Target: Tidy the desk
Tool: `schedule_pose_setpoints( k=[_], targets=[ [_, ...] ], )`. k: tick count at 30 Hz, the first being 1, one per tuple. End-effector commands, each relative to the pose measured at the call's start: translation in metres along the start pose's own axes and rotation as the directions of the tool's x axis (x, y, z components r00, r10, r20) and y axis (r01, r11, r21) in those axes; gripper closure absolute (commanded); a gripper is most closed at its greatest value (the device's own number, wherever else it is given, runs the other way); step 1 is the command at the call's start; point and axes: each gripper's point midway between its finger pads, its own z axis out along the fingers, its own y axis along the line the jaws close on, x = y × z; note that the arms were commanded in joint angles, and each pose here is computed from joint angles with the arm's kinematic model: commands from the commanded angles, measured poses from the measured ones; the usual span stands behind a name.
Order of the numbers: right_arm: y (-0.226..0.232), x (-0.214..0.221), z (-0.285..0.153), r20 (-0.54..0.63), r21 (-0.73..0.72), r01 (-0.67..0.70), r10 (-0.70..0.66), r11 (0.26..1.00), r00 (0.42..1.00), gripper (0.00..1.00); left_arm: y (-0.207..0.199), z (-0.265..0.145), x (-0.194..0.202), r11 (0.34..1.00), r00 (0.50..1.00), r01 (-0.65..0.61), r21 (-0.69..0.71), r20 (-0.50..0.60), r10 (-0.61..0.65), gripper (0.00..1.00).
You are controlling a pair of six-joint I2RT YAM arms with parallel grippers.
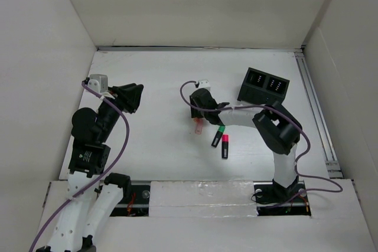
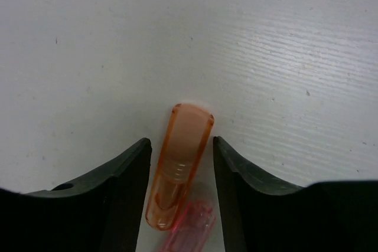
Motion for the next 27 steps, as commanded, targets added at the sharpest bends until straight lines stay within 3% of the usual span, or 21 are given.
schedule_pose_setpoints(
  k=[1,4,5,6,8,10,11,13,15,18,19,20,27],
  targets=[
    [0.006,-0.021,0.003,0.039,0.048,0.02,-0.022,0.999,0.999,0.5,-0.006,-0.001,-0.007,0.999,0.999,-0.014,0.031,0.033,0.013,0.71],
    [0.009,-0.012,0.007,0.02,0.047,0.033,-0.034,0.998,0.999,0.6,-0.007,-0.003,-0.01,0.999,0.999,-0.019,0.034,0.045,0.017,0.71],
    [0.007,-0.008,0.007,0.013,0.05,0.023,-0.024,0.998,1.0,0.71,-0.008,-0.003,-0.01,0.999,0.999,-0.019,0.038,0.046,0.018,0.71],
    [0.006,-0.005,0.006,0.009,0.052,0.017,-0.018,0.998,1.0,0.76,-0.008,-0.003,-0.01,0.999,0.999,-0.019,0.038,0.046,0.018,0.71],
    [0.009,-0.007,0.005,0.024,0.03,0.005,-0.006,1.0,1.0,0.8,-0.008,-0.003,-0.01,0.999,0.999,-0.019,0.038,0.043,0.017,0.71],
    [0.013,-0.025,-0.001,0.06,0.006,-0.017,0.017,1.0,0.998,0.83,-0.01,-0.003,-0.011,0.999,0.999,-0.02,0.046,0.045,0.018,0.71],
    [0.018,-0.064,-0.022,0.158,-0.052,-0.066,0.074,0.996,0.985,0.84,-0.009,-0.003,-0.01,0.999,0.999,-0.02,0.042,0.045,0.018,0.71],
    [0.011,-0.083,-0.031,0.201,-0.07,-0.098,0.11,0.993,0.973,0.84,-0.007,-0.002,-0.01,0.999,0.999,-0.02,0.032,0.044,0.018,0.71],
    [-0.004,-0.128,-0.065,0.321,-0.106,-0.152,0.179,0.983,0.93,0.84,-0.007,-0.003,-0.011,0.999,0.999,-0.022,0.033,0.047,0.02,0.71],
    [-0.065,-0.167,-0.104,0.442,-0.044,-0.261,0.253,0.964,0.86,0.86,-0.007,-0.003,-0.011,0.999,0.999,-0.019,0.031,0.049,0.018,0.71],
    [-0.116,-0.178,-0.118,0.495,0.01,-0.345,0.295,0.939,0.817,0.86,-0.007,-0.002,-0.009,0.999,0.999,-0.015,0.035,0.041,0.014,0.71],
    [-0.115,-0.185,-0.128,0.514,-0.006,-0.349,0.302,0.937,0.803,0.86,-0.007,-0.002,-0.009,0.999,0.999,-0.015,0.035,0.041,0.014,0.71],
    [-0.254,-0.159,-0.158,0.598,0.26,-0.548,0.313,0.795,0.738,0.85,-0.009,-0.001,-0.008,0.999,0.999,-0.016,0.048,0.033,0.015,0.71]
  ],
)
